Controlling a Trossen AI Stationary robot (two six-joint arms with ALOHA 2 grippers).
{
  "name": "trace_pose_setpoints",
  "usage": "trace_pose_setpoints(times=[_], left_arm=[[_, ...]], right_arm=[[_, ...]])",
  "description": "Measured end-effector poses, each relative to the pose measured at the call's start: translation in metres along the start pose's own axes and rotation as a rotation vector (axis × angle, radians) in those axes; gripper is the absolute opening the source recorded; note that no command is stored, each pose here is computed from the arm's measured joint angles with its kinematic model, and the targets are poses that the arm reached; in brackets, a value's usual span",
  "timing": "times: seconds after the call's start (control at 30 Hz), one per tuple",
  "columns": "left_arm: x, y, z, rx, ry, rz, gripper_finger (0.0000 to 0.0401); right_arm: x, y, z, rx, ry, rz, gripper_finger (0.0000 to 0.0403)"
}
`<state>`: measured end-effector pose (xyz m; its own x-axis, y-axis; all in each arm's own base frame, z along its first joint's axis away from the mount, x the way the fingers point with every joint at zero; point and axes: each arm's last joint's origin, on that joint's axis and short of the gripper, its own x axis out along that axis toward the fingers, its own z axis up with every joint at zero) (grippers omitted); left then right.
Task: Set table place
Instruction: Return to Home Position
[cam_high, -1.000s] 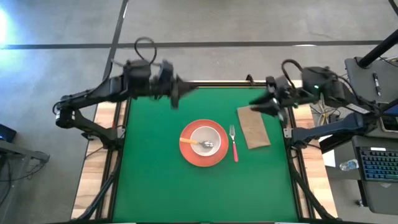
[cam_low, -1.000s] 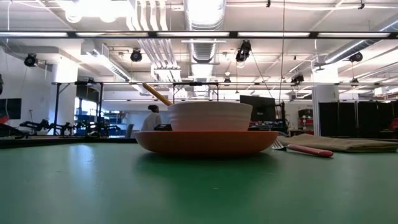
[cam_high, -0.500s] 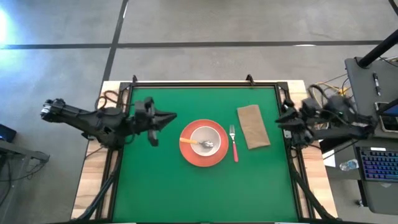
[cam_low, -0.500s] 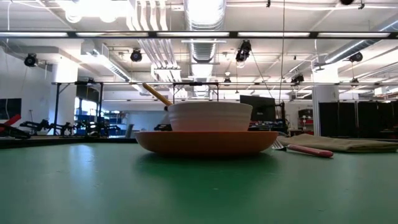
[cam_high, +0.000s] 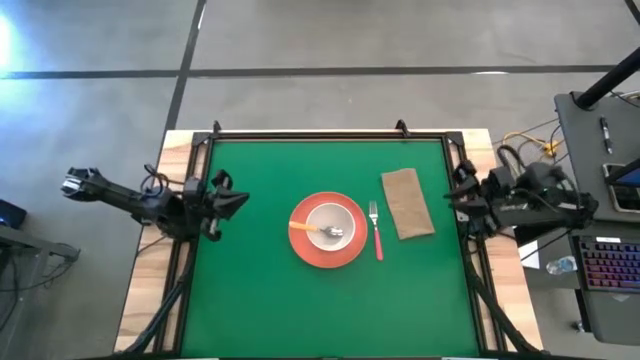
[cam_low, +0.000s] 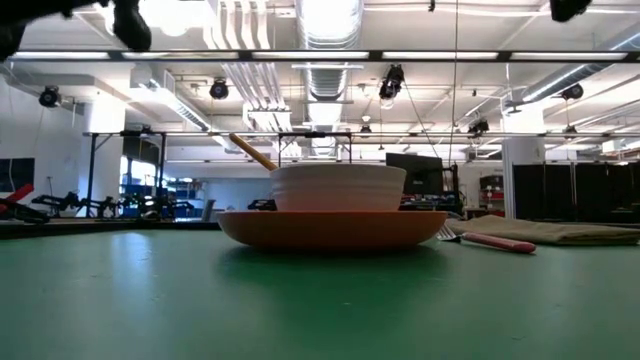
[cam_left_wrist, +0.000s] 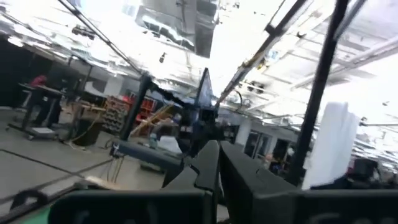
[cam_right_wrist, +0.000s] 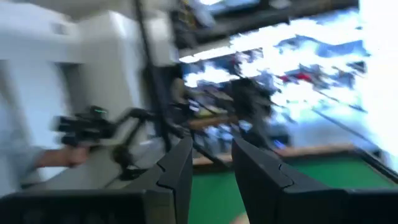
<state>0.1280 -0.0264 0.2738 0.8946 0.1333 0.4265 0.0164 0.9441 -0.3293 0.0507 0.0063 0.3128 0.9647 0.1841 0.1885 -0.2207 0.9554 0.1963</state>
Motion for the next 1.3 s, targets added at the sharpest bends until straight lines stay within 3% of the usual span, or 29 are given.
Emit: trace_pose_setpoints(times=[0.07,0.23,0.47,0.57,0.73,0.87,0.93,1.13,1.3], left_arm=[[-0.013,0.008,-0.014,0.005,0.016,-0.006,0.0000],[-0.043,0.024,-0.036,-0.018,-0.035,-0.013,0.0000],[-0.051,0.028,-0.032,-0.026,-0.044,0.028,0.0000],[-0.055,0.031,-0.030,-0.029,-0.050,0.069,0.0000],[-0.060,0.038,-0.030,-0.006,-0.043,0.141,0.0000],[-0.062,0.044,-0.037,0.046,0.035,0.185,0.0000],[-0.062,0.046,-0.041,0.044,0.069,0.192,0.0000],[-0.065,0.050,-0.054,0.020,0.198,0.207,0.0000],[-0.065,0.053,-0.056,0.119,0.215,0.279,0.0000]], right_arm=[[0.005,0.000,-0.006,-0.023,-0.009,0.067,0.0107],[0.012,-0.008,-0.039,0.042,0.031,0.084,0.0107],[0.009,-0.012,-0.072,-0.012,-0.073,0.253,0.0107],[0.011,-0.014,-0.080,-0.013,-0.042,0.242,0.0107],[0.009,-0.015,-0.072,-0.057,-0.022,0.191,0.0107],[0.005,-0.019,-0.063,-0.091,-0.012,0.013,0.0107],[0.004,-0.020,-0.061,-0.114,-0.020,-0.023,0.0107],[0.010,-0.028,-0.082,-0.073,0.011,0.013,0.0107],[0.014,-0.033,-0.102,-0.109,-0.011,0.068,0.0107]])
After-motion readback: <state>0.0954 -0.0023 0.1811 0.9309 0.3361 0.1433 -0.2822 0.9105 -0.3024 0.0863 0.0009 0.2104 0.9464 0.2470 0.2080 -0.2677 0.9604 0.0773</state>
